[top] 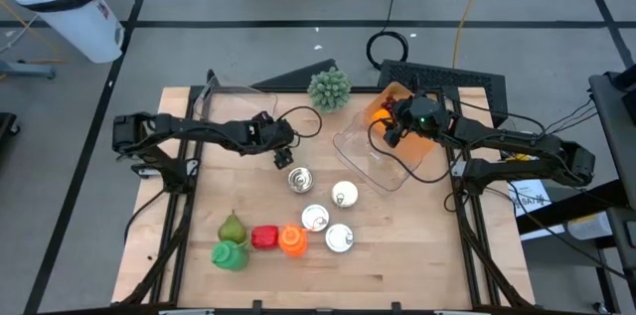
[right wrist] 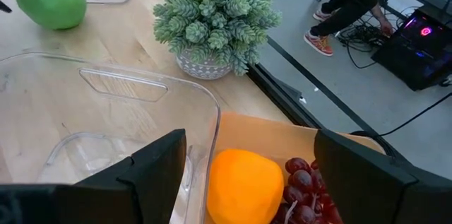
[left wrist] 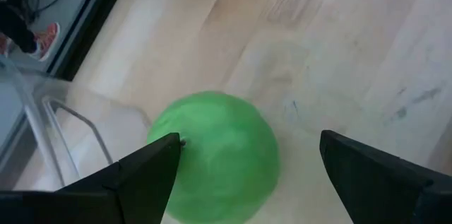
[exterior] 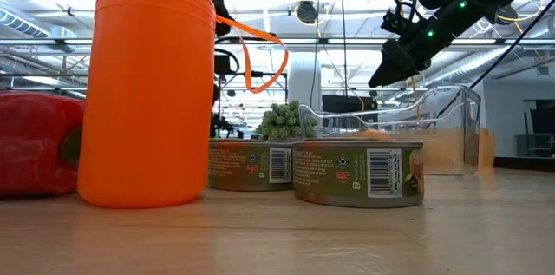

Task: Pick & Place Food Item
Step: Put the green apple into the orange bin

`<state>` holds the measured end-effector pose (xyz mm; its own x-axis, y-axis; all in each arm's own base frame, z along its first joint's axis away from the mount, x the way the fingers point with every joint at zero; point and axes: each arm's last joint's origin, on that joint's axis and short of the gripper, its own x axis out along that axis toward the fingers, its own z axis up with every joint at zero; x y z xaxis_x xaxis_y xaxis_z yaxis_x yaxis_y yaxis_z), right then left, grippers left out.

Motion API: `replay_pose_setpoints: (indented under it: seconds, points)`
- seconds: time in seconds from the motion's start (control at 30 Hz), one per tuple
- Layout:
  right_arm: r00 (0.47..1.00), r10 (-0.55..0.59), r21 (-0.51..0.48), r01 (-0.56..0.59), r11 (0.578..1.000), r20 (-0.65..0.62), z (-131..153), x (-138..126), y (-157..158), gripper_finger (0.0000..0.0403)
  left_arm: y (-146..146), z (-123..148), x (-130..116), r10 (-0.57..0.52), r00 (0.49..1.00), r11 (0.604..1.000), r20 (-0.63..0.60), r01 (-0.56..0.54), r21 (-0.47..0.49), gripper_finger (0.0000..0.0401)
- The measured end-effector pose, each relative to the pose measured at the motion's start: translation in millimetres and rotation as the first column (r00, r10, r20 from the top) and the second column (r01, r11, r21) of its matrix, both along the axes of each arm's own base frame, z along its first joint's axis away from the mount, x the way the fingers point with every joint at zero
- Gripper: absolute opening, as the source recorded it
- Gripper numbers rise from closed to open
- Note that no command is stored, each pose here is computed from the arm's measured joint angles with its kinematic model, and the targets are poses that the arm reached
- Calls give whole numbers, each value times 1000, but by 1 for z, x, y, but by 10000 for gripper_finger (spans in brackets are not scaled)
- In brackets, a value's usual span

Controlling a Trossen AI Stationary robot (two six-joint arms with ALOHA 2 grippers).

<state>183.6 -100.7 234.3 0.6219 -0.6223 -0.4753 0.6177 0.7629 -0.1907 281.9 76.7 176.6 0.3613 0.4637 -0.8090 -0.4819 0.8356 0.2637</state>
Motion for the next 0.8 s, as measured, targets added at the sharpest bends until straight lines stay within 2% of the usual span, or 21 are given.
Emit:
replay_pose_setpoints:
  seconds: [0.17,0.27,0.33,0.4,0.53,0.63,0.8]
  points:
    - [1000,2,-2,-2,1000,-2,0,0,0,293,-10,0,5,-36,996,986,78,48,-158,349]
    - [1000,2,-2,-2,1000,-2,0,0,0,293,-21,3,4,-78,991,951,105,106,-289,349]
    - [1000,2,-2,-2,1000,-2,0,0,0,293,-28,4,1,-104,989,933,108,135,-335,349]
    - [1000,2,-2,-2,1000,-1,0,0,0,293,-33,14,1,-107,983,934,152,152,-324,349]
    - [1000,1,-3,-1,1000,-2,0,0,0,293,-39,24,-6,-35,986,945,164,86,-314,349]
    - [1000,1,-3,-1,1000,-2,0,0,0,293,-44,37,-10,22,974,954,224,47,-298,349]
    - [1000,1,-3,-1,1000,-2,0,0,0,293,-47,42,-16,103,970,980,220,-61,-189,349]
